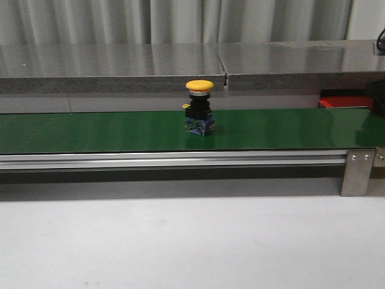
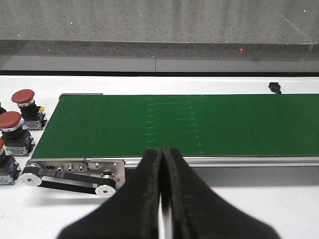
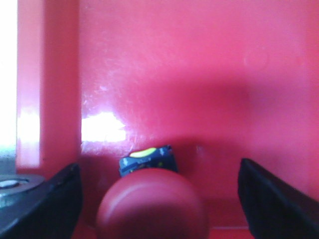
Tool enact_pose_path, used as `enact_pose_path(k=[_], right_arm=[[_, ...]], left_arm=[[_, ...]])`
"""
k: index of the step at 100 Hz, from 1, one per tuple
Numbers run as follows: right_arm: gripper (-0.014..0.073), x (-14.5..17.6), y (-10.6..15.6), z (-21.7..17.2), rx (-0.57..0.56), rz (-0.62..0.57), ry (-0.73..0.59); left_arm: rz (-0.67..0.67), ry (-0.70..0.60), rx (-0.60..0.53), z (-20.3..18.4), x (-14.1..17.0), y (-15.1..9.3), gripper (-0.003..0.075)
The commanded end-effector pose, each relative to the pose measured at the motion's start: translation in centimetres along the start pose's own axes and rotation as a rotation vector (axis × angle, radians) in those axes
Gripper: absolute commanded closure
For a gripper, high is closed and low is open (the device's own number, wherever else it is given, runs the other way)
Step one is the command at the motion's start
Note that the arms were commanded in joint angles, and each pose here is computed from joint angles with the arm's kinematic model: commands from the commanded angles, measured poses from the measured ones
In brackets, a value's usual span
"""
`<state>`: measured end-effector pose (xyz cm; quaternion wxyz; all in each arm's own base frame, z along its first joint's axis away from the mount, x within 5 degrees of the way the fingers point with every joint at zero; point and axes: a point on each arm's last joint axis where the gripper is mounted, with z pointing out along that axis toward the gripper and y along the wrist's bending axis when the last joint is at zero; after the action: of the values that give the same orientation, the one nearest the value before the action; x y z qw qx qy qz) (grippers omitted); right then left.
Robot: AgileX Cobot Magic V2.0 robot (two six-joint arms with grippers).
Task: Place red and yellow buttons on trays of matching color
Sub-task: 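Lower the red button into the red tray and open the right gripper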
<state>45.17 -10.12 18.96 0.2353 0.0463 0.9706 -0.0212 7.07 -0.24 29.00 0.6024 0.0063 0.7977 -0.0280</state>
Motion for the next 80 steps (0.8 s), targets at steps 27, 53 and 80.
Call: enact_pose_path(k=[27,53,80], right_arm=[[-0.005,-4.1,-0.1,-8.8,0.015,-0.005,-0.218],[-0.005,-4.3,0.2,-15.1,0.018,-0.022,-0.271],[-0.005,-2.6,1.9,-21.0,-0.002,-0.103,-0.259]], left_arm=[[-0.011,-0.087,0.019,-0.2,-1.4,-0.2,0.0739],[-0.011,-0.087,0.019,-0.2,-1.4,-0.2,0.0739],[-0.011,-0.087,0.019,-0.2,-1.4,-0.2,0.0739]])
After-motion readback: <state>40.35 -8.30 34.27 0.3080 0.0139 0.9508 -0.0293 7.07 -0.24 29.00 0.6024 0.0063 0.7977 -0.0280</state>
